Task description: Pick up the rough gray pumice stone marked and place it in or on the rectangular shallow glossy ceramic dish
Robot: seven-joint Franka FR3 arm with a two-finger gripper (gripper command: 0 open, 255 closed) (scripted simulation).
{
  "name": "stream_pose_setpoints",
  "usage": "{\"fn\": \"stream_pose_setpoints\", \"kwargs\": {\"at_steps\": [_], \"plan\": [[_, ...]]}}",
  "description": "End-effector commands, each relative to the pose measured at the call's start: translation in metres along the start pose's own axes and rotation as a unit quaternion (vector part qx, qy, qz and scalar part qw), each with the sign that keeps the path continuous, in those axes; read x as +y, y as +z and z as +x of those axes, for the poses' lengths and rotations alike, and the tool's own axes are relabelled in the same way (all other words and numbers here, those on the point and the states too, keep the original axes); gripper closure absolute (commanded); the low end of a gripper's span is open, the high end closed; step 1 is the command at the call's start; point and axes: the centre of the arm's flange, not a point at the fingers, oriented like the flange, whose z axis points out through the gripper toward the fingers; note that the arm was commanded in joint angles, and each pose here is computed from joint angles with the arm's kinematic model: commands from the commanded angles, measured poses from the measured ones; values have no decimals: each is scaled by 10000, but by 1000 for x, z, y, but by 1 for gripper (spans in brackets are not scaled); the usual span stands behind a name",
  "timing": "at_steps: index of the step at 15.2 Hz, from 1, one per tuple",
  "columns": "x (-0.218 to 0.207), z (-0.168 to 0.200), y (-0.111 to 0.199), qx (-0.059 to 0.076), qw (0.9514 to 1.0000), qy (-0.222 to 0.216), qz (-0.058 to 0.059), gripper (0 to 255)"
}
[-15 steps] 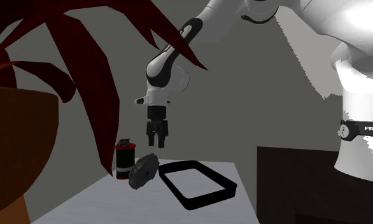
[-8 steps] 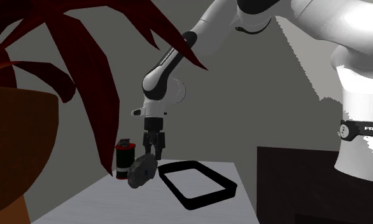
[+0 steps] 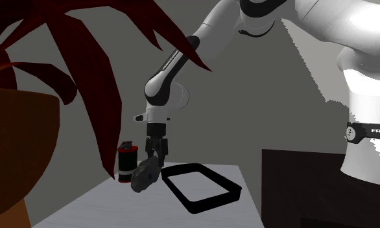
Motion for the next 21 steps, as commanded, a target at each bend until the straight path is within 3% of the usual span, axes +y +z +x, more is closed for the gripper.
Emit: {"fn": "stream_pose_setpoints", "kwargs": {"at_steps": [1, 2, 11, 21], "plan": [[0, 0, 0, 0, 10000, 0, 0, 0], [0, 0, 0, 0, 10000, 0, 0, 255], [0, 0, 0, 0, 10000, 0, 0, 255], [-6, 5, -52, 0, 10000, 0, 0, 255]]}}
